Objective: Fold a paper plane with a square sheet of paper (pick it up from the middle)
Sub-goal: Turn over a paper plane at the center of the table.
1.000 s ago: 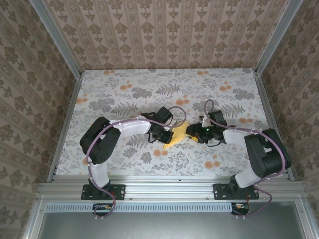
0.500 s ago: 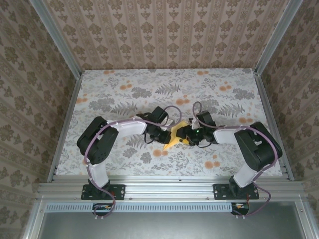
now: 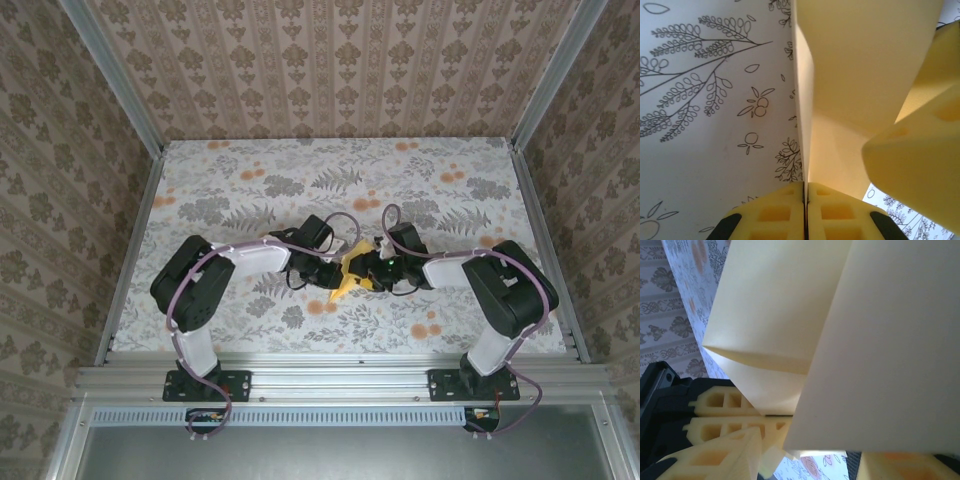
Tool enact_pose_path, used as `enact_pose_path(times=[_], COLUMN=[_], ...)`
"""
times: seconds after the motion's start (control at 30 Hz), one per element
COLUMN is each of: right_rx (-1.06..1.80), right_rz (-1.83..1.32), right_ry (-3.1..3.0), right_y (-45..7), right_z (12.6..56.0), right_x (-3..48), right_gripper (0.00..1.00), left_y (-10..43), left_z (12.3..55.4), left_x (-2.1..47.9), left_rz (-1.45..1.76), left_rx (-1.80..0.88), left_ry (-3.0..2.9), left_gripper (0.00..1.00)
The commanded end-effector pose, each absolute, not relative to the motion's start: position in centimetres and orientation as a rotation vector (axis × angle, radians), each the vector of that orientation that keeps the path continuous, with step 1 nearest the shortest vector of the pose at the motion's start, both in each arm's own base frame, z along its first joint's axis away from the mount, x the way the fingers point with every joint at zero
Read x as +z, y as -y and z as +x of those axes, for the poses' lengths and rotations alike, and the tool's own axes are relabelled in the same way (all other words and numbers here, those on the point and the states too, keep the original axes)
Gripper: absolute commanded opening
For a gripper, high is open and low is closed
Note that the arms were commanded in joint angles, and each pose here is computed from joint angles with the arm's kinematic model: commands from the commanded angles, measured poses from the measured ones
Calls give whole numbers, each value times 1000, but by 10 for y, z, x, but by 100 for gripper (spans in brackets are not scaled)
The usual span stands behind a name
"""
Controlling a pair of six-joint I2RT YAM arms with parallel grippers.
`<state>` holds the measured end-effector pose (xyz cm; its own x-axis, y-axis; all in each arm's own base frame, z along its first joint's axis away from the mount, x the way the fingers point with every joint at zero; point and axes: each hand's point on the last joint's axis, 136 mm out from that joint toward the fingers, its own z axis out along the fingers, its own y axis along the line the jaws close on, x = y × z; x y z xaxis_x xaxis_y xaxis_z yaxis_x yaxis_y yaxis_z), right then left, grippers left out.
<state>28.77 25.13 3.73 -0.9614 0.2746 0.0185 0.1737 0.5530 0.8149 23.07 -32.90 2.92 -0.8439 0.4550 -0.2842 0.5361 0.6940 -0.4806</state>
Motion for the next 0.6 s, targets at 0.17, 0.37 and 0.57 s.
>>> enact_pose_path(times=[0.17,0.37,0.57], right_rx=[1458,1426,1419], right_rz=[433,462,478], right_ry=[-2628,-2634,-2634], right_y=[-260,-256,-255], right_z=[287,285,284], right_x=[44,41,40], right_gripper=[48,46,37], left_y=[332,333,333], left_z=[232,232,231], left_x=[49,54,55], left_rz=[770,752,734], left_rx=[-948,-980,-1008], left_ry=[-2705,-2690,-2688], left_gripper=[8,8,8])
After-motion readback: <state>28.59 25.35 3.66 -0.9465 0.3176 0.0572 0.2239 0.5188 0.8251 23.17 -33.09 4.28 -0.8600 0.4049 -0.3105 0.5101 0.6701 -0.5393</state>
